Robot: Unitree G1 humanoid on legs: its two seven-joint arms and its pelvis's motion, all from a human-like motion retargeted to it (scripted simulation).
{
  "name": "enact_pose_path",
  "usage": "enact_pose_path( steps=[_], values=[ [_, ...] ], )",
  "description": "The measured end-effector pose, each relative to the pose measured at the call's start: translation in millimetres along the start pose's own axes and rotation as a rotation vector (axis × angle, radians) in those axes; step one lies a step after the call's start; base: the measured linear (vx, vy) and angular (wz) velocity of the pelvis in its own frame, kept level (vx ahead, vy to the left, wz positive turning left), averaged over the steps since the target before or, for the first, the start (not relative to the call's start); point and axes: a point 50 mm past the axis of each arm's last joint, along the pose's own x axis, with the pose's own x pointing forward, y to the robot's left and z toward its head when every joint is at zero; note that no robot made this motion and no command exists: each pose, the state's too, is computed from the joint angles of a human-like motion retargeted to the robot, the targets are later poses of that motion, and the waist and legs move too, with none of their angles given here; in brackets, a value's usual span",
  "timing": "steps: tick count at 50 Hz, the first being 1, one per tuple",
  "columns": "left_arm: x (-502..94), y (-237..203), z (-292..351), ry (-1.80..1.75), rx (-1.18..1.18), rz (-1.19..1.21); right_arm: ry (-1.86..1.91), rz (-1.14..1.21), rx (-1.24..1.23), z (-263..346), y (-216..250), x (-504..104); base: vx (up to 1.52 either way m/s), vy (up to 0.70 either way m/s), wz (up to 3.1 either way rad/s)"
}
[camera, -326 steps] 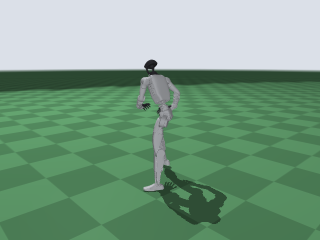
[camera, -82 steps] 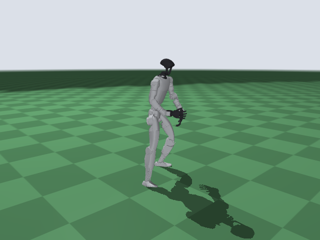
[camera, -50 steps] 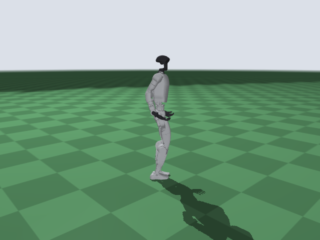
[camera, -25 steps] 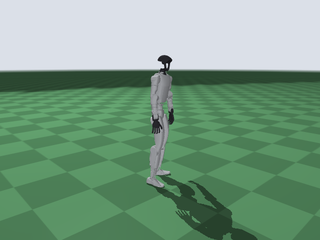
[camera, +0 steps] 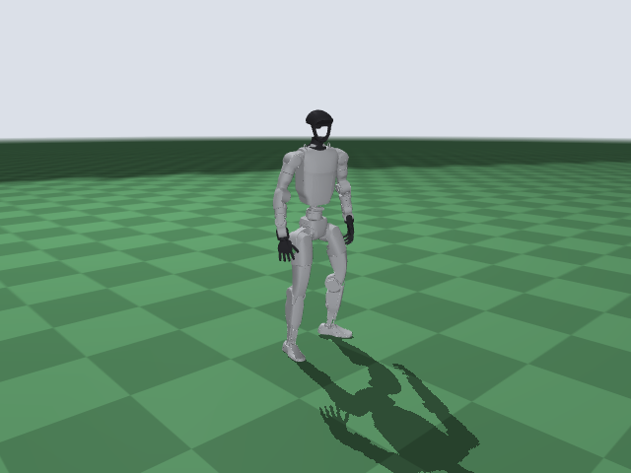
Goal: Kungfu
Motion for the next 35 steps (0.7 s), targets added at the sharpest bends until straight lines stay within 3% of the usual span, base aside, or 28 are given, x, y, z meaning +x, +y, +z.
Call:
enact_pose_path(
  steps=[3, 7, 15, 23, 35],
  values=[
    [-1.7, -27.8, 5.7, -0.072, -0.165, -0.023, -0.031, -0.088, 0.158, 1.9, -2.2, 3.3, 0.01, -0.39, -0.62],
    [-6.3, -61.7, 3.9, 0.006, -0.126, -0.03, -0.051, -0.158, 0.442, -11.4, 19.3, 9.8, 0.2, -0.5, -0.62],
    [-7.7, -68.3, 21.2, -0.059, -0.2, -0.085, 0.167, -0.141, 0.758, -21.7, 88.0, 28.4, 0.2, -0.28, -0.31],
    [-3.3, -43.2, 2.9, -0.053, -0.108, -0.005, 0.266, 0.181, 0.664, -24.4, 127.8, 27.4, 0.3, -0.21, -0.65],
    [-15.5, -66.4, -86.2, 0.245, -0.28, -0.126, 0.22, 0.21, 0.524, 3.1, 158.0, 37.2, 0.6, -0.23, -0.24]
  ],
)
